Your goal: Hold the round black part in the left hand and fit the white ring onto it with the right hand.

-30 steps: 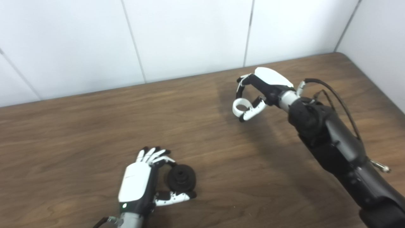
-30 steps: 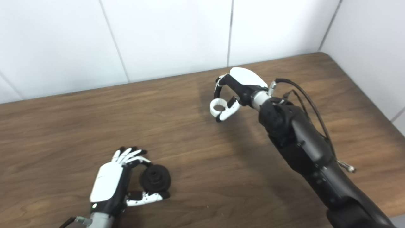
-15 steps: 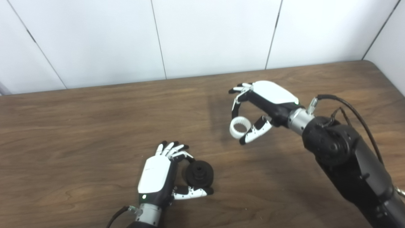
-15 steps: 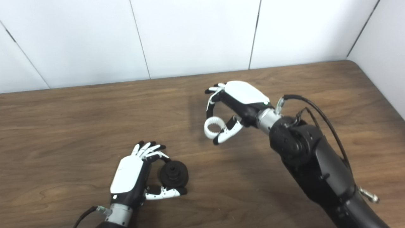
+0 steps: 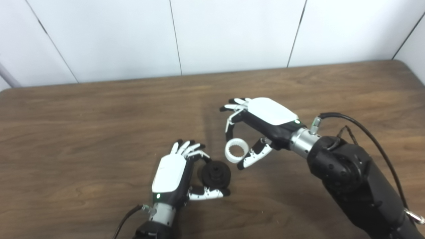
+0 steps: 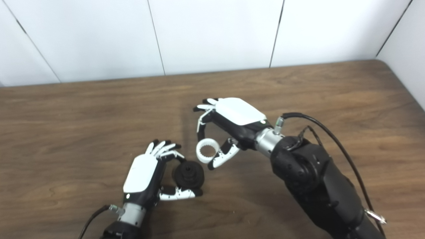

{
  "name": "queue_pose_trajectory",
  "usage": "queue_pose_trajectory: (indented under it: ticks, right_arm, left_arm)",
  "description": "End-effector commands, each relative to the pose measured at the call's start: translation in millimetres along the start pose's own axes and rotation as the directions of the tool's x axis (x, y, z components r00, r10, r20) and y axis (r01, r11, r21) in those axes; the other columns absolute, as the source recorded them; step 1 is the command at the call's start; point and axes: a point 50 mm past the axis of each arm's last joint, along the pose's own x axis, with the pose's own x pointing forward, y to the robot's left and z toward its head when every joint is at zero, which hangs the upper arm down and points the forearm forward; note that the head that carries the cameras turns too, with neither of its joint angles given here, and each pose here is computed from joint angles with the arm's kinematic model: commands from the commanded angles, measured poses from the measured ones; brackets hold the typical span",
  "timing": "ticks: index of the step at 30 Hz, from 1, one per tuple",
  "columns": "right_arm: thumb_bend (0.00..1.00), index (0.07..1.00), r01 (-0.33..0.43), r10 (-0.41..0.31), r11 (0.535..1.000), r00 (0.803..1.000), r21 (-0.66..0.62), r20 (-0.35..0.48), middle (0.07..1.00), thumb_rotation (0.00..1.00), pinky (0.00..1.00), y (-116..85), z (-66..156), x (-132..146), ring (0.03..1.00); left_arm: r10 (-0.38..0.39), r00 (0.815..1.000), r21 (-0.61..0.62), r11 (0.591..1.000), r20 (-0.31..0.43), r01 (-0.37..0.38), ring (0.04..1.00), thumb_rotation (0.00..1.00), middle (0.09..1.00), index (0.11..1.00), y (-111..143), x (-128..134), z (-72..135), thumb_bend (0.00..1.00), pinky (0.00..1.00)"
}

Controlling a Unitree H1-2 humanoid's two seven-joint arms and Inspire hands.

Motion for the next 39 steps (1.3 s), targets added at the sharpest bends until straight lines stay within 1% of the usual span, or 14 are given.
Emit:
queue_pose_trajectory:
  ticks: [1,6,16,23,39]
  right_arm:
    - [0.52,0.484,0.044,-0.042,0.998,0.998,-0.05,0.053,0.907,0.14,1.0,-7,10,-1,0.977]
    - [0.52,0.484,0.029,-0.026,0.999,0.997,-0.043,0.069,0.907,0.14,1.0,2,16,2,0.982]
    - [0.52,0.484,0.011,-0.006,0.999,0.996,-0.054,0.087,0.903,0.14,1.0,10,21,3,0.991]
    - [0.52,0.485,-0.011,0.015,0.998,0.997,-0.056,0.075,0.903,0.14,1.0,14,20,6,0.988]
    - [0.52,0.485,-0.014,0.018,0.998,0.998,-0.057,0.064,0.901,0.14,1.0,17,13,14,0.98]
  left_arm:
    - [-0.09,0.995,0.02,0.996,-0.042,0.091,0.914,0.05,0.824,0.486,-15,-9,-5,0.52,1.0]
    - [-0.091,0.995,0.023,0.995,-0.041,0.092,0.911,0.05,0.823,0.486,-14,-10,-5,0.52,1.0]
    - [-0.093,0.995,0.021,0.995,-0.046,0.094,0.912,0.05,0.825,0.486,-12,-9,-3,0.52,1.0]
    - [-0.092,0.995,0.023,0.995,-0.048,0.094,0.909,0.05,0.822,0.486,-12,-8,-1,0.52,1.0]
    - [-0.093,0.994,0.018,0.995,-0.048,0.094,0.91,0.05,0.823,0.486,-13,-10,2,0.52,0.99]
